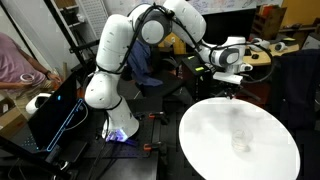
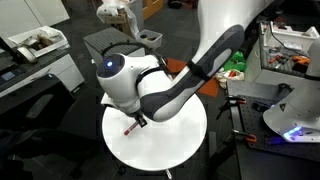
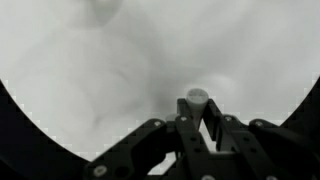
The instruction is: Remove the marker from the cup and put it on the table
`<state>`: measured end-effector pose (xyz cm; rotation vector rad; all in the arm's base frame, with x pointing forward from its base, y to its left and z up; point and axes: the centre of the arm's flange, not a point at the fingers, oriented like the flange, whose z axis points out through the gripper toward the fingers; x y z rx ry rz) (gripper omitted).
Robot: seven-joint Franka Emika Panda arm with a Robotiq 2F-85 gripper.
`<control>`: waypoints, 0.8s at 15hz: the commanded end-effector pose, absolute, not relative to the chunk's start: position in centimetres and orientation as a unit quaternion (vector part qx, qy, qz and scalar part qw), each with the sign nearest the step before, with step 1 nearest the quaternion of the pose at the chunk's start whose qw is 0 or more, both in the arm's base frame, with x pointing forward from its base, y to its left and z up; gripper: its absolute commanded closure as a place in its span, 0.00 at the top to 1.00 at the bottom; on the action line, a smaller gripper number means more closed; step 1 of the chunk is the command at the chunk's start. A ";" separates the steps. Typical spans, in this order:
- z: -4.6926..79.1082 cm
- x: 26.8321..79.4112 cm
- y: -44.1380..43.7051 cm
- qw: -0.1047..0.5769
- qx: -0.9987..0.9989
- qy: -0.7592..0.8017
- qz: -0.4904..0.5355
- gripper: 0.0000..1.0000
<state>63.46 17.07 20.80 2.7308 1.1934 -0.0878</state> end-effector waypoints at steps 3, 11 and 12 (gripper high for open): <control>16.2 65.2 17.2 0.096 0.928 0.360 -0.004 0.05; 15.2 64.6 16.5 0.103 0.934 0.342 0.008 0.46; 15.3 64.5 16.5 0.104 0.934 0.342 0.008 0.47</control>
